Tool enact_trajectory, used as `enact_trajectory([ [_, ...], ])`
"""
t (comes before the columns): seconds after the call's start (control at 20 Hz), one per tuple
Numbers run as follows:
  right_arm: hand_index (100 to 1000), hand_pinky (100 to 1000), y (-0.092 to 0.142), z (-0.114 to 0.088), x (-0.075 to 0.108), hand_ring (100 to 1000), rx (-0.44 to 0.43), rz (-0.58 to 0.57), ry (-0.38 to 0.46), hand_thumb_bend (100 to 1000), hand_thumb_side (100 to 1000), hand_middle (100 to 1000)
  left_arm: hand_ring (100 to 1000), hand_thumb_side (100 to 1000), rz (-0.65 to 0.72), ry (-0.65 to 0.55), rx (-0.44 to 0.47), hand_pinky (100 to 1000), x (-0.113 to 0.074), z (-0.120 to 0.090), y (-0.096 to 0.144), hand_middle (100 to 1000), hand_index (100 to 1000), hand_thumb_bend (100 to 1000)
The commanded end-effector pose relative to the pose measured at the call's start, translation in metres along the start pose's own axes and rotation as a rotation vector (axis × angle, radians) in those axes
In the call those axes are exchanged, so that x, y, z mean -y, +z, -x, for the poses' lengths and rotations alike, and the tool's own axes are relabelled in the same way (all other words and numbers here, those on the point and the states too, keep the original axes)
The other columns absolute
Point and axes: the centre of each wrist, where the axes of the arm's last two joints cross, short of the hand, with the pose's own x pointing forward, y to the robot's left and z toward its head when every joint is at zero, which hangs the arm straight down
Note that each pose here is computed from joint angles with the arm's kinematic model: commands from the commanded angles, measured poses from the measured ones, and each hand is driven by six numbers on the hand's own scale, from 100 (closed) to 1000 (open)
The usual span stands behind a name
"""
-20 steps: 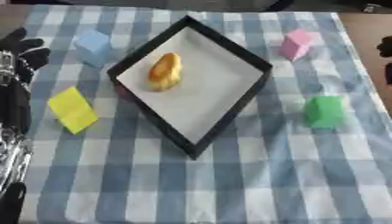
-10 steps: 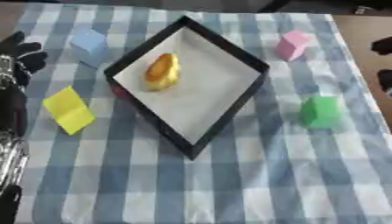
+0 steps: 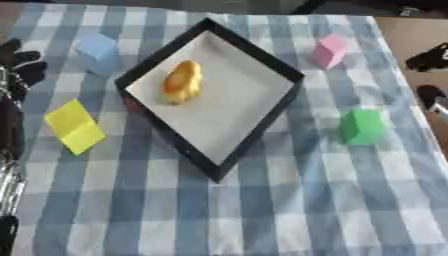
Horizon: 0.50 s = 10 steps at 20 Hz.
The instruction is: Pick up objects on the table and place them in the box.
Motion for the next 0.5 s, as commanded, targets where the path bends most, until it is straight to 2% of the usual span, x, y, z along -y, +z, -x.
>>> enact_trajectory([
  [0.05, 898, 876, 0.0, 0.002, 0.011, 848, -0.019, -0.053, 0.05, 100, 651, 814, 759, 858, 0.011, -0.025, 0.024, 839, -0.005, -0.007, -0.004, 713, 893, 119],
  [0.3, 891, 886, -0.007, 0.004, 0.008, 858, 0.009, -0.12, 0.039, 100, 552, 813, 759, 858, 0.012, -0.018, 0.028, 839, -0.003, -0.007, -0.005, 712, 893, 120],
  [0.5, 895, 898, -0.012, 0.007, 0.008, 869, 0.016, -0.149, 0.028, 209, 457, 817, 759, 857, 0.016, -0.014, 0.03, 839, -0.002, -0.008, -0.005, 711, 893, 121],
])
